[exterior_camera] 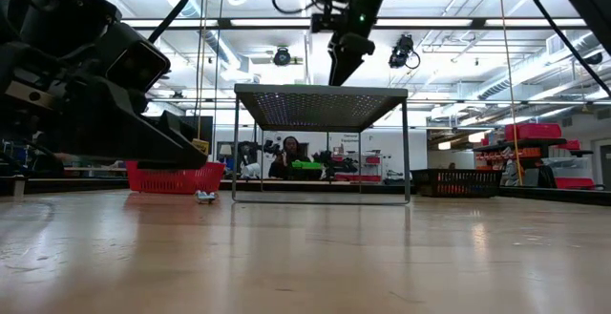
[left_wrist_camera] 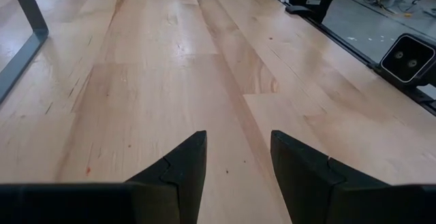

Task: Pick & Place Office Desk Supplies
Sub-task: Put the black basket on the shelf

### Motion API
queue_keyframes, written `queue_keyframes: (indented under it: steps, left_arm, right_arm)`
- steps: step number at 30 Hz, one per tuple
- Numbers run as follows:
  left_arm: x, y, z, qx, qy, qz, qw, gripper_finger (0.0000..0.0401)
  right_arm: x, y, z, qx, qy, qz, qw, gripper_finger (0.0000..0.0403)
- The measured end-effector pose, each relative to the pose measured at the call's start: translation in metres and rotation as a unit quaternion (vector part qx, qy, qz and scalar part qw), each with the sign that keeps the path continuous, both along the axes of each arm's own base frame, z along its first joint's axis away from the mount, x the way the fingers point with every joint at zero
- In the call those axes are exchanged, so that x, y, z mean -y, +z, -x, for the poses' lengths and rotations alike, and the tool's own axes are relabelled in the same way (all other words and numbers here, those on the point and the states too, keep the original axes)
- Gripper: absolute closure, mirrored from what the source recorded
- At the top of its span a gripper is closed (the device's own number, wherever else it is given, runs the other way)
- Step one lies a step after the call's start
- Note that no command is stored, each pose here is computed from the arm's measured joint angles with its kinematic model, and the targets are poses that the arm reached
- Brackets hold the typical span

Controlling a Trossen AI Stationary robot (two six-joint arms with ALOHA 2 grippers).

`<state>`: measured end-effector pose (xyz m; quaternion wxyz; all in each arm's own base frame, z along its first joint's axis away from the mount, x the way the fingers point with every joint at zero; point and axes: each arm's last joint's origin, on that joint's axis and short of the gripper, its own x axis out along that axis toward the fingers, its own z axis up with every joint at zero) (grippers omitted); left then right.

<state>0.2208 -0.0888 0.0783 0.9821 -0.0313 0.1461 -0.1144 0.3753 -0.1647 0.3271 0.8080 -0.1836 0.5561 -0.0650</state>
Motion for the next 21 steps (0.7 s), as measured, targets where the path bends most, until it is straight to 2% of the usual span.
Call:
queue_keyframes:
  steps: [3,6,11,13,17,21]
  left_arm:
    - [0.0,0.0,0.0,-0.002,0.0,-0.001,1.0,0.0232]
    - [0.0,-0.001,0.0,-0.006,0.0,-0.002,1.0,0.0232]
    - [0.003,-0.002,0.002,-0.007,-0.007,-0.005,1.0,0.0232]
    - [0.004,-0.002,0.002,-0.007,-0.01,-0.005,1.0,0.0232]
    - [0.006,-0.002,0.003,-0.008,-0.015,-0.006,1.0,0.0232]
    - [0.008,-0.002,0.005,-0.009,-0.019,-0.008,1.0,0.0232]
  right_arm:
    - [-0.012,0.012,-0.001,0.001,0.002,0.009,1.0,0.023]
    - [-0.029,0.026,0.007,-0.03,-0.007,0.002,1.0,0.0229]
    - [-0.058,0.044,0.026,-0.09,-0.049,-0.049,0.993,0.0229]
    - [-0.066,0.046,0.027,-0.084,-0.066,-0.067,0.992,0.0229]
    - [-0.087,0.048,0.039,-0.068,-0.044,-0.183,0.98,0.0229]
    - [-0.105,0.031,0.038,-0.061,-0.035,-0.279,0.958,0.0229]
